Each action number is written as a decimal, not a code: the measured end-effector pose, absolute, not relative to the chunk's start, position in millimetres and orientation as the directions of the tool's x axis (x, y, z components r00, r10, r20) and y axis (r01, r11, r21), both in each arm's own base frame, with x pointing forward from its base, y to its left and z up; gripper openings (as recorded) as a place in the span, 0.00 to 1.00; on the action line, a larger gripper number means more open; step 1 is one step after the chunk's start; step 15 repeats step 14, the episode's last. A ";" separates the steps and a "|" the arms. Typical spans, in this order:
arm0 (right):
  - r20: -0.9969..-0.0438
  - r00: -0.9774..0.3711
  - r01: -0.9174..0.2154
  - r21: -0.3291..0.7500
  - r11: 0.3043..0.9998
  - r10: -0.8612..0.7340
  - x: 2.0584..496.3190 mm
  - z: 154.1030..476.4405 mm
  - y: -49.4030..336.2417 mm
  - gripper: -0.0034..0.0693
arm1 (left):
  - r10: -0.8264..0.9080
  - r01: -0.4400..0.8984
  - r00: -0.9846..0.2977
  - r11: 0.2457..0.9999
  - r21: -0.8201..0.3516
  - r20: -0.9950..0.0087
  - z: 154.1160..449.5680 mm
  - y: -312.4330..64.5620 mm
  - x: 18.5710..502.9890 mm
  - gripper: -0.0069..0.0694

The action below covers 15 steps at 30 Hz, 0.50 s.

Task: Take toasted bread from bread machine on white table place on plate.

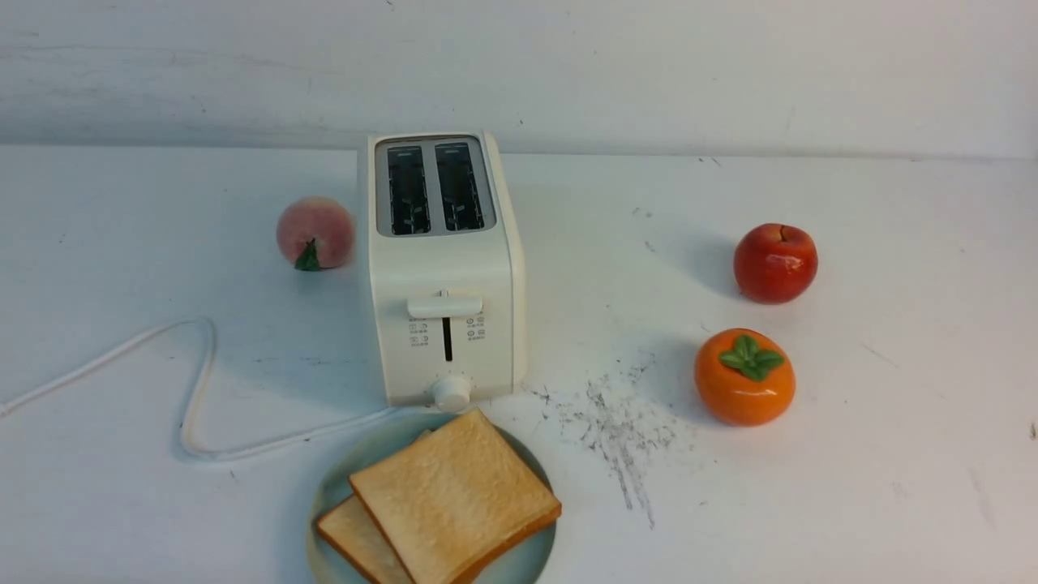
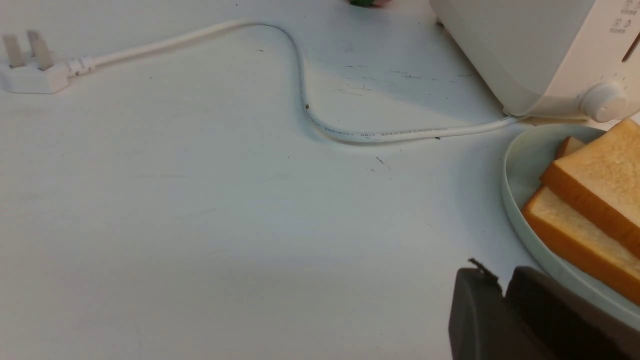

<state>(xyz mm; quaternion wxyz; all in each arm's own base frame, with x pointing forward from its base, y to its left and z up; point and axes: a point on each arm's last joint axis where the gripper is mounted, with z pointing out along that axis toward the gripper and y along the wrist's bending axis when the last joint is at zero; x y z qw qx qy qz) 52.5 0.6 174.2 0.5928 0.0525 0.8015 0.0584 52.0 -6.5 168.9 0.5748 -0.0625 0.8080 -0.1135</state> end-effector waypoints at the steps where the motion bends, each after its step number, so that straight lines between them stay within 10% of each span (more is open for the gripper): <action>1: -0.944 -0.292 0.015 0.156 0.988 0.153 52.5 174.2 0.6 0.34 | -0.231 0.029 -0.332 0.966 -0.255 -0.915 168.9 -6.5 52.0 0.19; 15: -0.944 -0.292 0.015 0.156 0.988 0.153 52.5 174.2 0.6 0.36 | -0.231 0.029 -0.332 0.966 -0.255 -0.915 168.9 -6.5 52.0 0.19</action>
